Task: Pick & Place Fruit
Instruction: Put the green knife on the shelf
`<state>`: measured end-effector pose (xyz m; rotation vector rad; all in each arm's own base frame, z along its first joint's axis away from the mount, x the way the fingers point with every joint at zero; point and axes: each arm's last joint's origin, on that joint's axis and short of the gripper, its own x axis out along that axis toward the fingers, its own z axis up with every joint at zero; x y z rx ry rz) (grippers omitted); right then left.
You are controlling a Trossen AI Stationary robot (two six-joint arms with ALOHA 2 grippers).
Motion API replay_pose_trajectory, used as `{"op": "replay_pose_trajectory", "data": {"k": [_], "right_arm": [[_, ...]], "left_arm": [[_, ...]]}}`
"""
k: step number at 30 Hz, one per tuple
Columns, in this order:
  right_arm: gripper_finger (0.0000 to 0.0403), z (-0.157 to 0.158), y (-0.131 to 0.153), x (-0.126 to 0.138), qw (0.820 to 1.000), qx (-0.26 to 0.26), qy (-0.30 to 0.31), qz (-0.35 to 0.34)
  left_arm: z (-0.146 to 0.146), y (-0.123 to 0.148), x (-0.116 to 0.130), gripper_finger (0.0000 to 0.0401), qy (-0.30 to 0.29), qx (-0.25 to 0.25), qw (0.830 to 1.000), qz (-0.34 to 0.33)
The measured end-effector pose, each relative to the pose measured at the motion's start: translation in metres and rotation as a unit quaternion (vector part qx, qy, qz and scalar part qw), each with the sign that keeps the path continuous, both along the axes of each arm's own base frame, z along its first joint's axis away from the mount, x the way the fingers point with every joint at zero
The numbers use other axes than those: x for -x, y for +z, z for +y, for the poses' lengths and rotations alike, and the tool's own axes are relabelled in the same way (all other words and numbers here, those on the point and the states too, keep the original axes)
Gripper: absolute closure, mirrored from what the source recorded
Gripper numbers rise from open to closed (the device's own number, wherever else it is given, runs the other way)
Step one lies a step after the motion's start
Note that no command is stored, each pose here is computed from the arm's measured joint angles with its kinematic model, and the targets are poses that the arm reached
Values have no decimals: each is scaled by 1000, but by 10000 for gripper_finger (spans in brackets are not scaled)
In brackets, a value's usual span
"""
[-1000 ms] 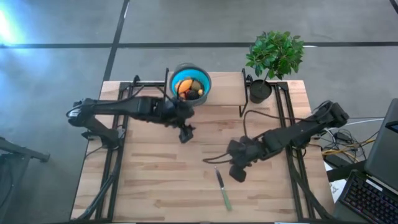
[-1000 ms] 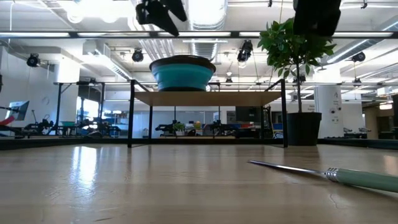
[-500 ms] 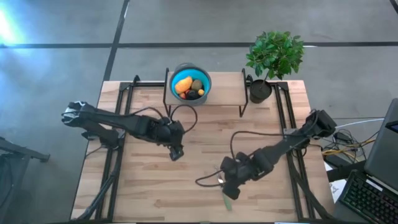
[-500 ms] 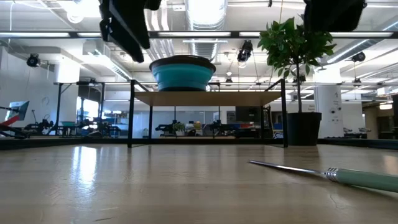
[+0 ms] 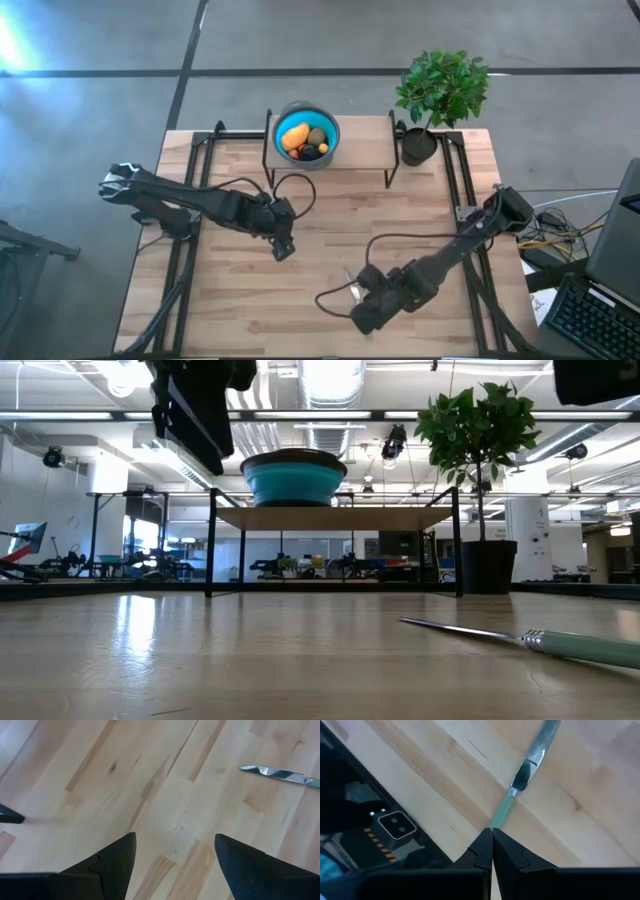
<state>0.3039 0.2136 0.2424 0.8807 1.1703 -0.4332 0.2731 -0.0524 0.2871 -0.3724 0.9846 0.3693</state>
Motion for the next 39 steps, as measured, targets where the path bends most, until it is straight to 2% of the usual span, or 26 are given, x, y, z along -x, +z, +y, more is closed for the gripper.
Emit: {"op": "replay_pose_trajectory", "data": {"k": [13, 19, 23, 29, 39], "right_arm": [[394, 18, -21, -3, 998, -20, -51, 39], [394, 21, -36, -7, 997, -7, -46, 56], [388, 25, -50, -10, 995, -19, -44, 89], [344, 30, -64, -16, 993, -28, -38, 108], [241, 31, -65, -17, 993, -30, -57, 101]], "left_arm": [[0, 0, -1, 126, -12, -5, 1000, -6], [0, 0, -1, 126, -10, -10, 1000, -6], [0, 0, -1, 126, -7, -15, 1000, -7], [0, 0, -1, 126, -7, -16, 1000, -7], [0, 0, -1, 126, -7, -17, 1000, -7]]}}
